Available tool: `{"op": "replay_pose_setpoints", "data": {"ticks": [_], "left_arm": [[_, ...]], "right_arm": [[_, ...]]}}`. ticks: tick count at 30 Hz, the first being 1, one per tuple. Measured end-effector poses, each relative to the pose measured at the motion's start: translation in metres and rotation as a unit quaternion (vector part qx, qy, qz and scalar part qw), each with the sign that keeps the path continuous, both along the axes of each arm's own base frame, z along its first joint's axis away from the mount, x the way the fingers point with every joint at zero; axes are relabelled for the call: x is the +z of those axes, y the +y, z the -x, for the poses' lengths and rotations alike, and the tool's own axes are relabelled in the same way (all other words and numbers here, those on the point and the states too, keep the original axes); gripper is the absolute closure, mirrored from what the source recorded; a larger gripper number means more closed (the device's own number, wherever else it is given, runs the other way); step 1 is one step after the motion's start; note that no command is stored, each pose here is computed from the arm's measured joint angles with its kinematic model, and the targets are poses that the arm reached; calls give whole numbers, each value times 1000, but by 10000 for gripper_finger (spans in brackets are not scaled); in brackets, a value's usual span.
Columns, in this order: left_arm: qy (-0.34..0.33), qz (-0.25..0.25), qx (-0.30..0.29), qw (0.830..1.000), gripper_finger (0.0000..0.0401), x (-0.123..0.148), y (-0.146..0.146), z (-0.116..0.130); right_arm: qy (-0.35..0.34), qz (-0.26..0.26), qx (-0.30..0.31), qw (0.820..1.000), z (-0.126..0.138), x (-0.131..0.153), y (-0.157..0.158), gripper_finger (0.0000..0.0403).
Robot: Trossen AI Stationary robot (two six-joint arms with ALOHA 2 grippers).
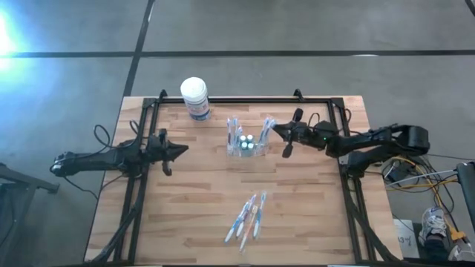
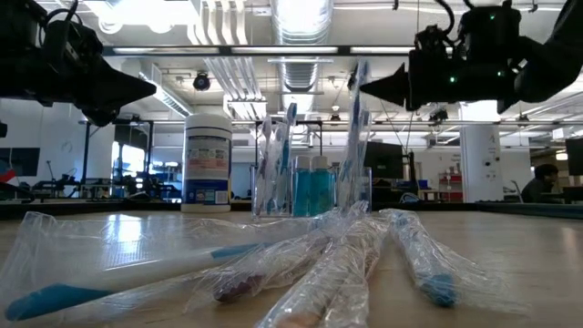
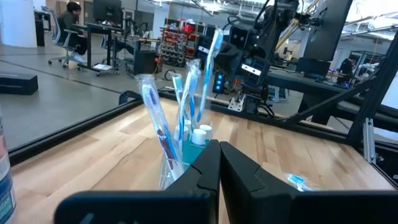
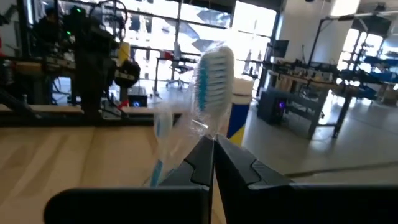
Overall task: Pick & Place toothbrushing station
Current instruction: Put the blue toothbrush into the transparent bin organizer
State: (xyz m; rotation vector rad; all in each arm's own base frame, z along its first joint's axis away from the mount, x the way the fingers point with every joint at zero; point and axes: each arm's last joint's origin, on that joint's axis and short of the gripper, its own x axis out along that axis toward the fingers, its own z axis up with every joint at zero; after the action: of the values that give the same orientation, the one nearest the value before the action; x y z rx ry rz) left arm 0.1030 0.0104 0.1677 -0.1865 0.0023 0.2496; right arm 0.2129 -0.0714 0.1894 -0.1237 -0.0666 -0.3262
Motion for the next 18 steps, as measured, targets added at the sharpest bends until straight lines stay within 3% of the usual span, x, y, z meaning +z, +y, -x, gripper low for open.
{"op": "replay_pose_setpoints", "data": {"ticks": [5,18], "left_arm": [[4,5,5,1000,392,-4,0,0],[3,10,5,1000,392,-4,0,0]], "right_arm": [[30,-11,-3,999,-5,-18,-2,395],[24,-58,-50,997,-14,-53,-6,395]]}}
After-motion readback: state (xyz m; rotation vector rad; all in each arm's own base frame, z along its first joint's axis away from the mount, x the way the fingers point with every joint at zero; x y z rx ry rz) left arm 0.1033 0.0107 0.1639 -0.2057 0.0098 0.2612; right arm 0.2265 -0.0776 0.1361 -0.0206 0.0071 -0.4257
